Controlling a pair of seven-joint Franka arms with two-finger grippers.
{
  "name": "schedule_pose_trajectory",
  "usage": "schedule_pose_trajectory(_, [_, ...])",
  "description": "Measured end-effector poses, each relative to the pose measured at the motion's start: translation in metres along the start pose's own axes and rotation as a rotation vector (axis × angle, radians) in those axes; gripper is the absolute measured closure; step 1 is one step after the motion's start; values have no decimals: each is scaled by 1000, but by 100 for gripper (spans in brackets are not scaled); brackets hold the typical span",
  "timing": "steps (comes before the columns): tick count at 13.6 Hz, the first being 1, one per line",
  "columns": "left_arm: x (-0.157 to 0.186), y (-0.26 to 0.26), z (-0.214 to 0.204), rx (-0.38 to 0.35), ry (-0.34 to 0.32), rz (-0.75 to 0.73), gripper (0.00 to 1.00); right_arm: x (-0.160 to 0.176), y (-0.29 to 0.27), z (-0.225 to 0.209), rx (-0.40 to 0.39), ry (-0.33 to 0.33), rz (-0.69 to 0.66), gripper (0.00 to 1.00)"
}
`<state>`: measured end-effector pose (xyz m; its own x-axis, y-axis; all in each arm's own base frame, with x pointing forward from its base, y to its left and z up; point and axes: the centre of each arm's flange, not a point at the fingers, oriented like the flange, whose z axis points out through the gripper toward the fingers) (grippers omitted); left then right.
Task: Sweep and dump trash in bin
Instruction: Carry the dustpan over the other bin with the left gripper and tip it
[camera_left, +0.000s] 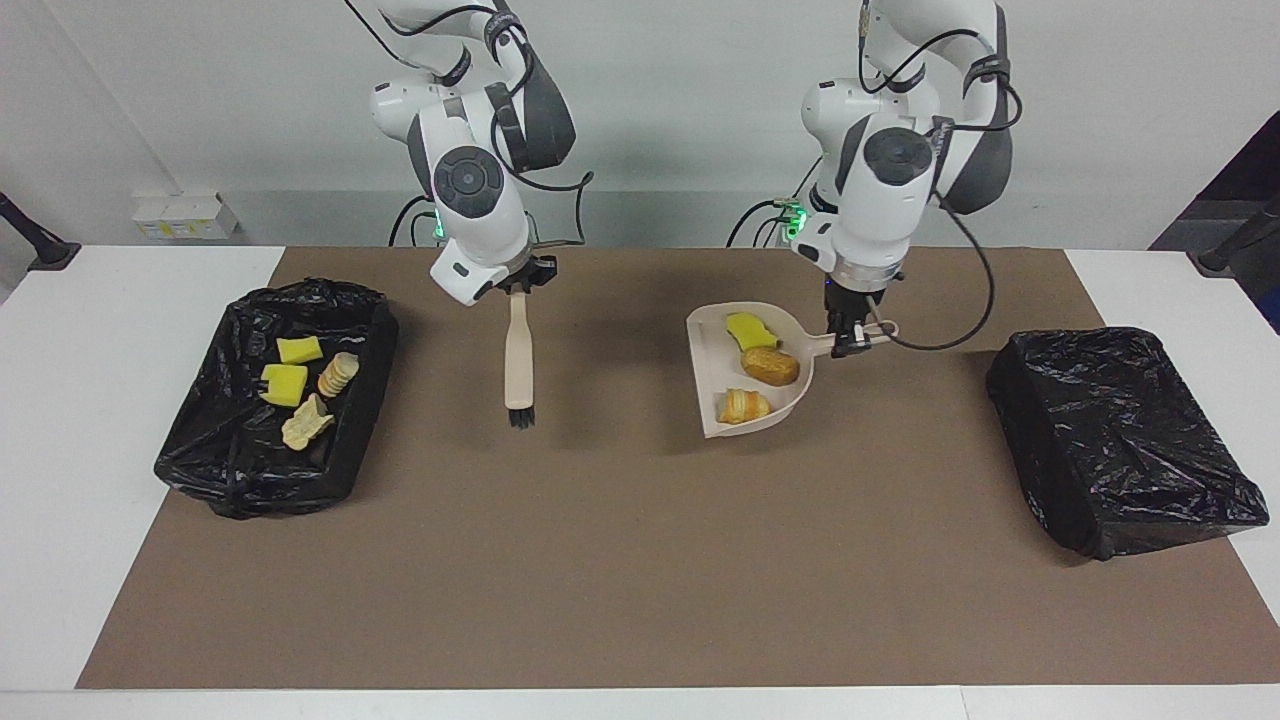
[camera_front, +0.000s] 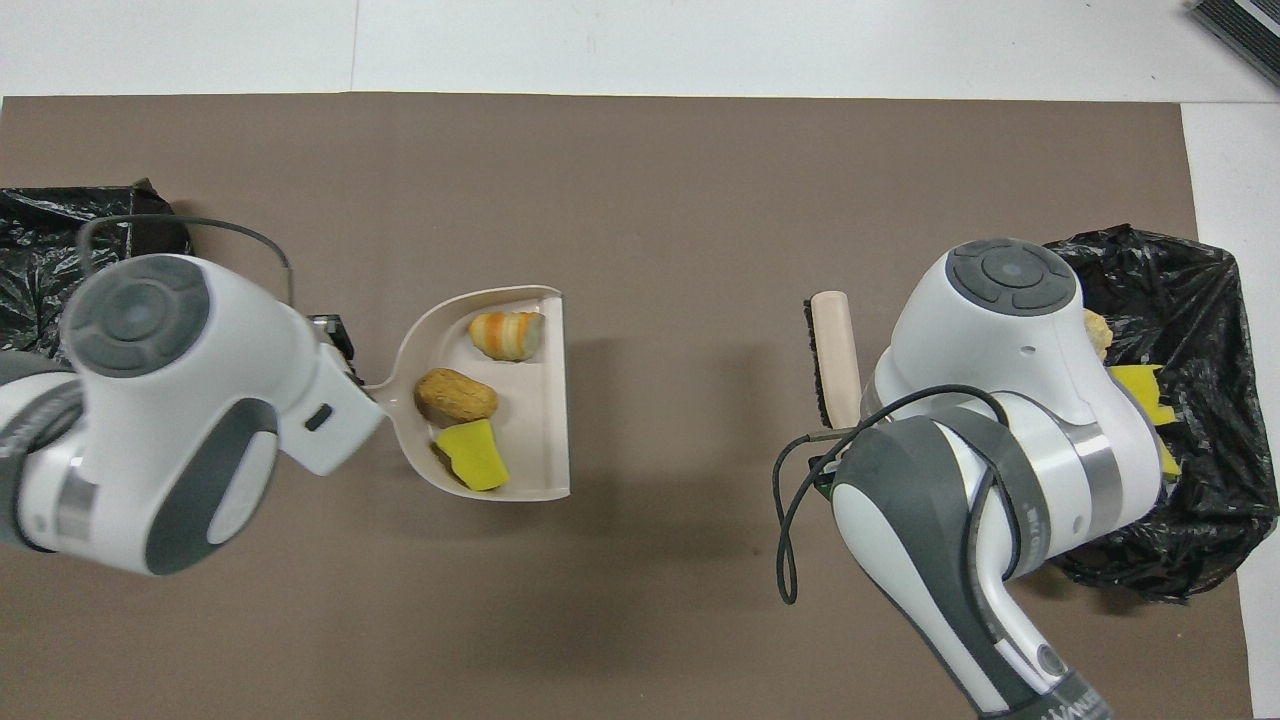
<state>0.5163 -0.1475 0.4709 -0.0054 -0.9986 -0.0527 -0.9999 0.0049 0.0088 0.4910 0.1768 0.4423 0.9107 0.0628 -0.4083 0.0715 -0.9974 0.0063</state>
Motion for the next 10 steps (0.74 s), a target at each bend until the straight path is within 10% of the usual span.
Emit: schedule_pose_trajectory(10, [-288,-38,-41,110,22,-96,68,-74,-172,68,-32,-48,-37,74])
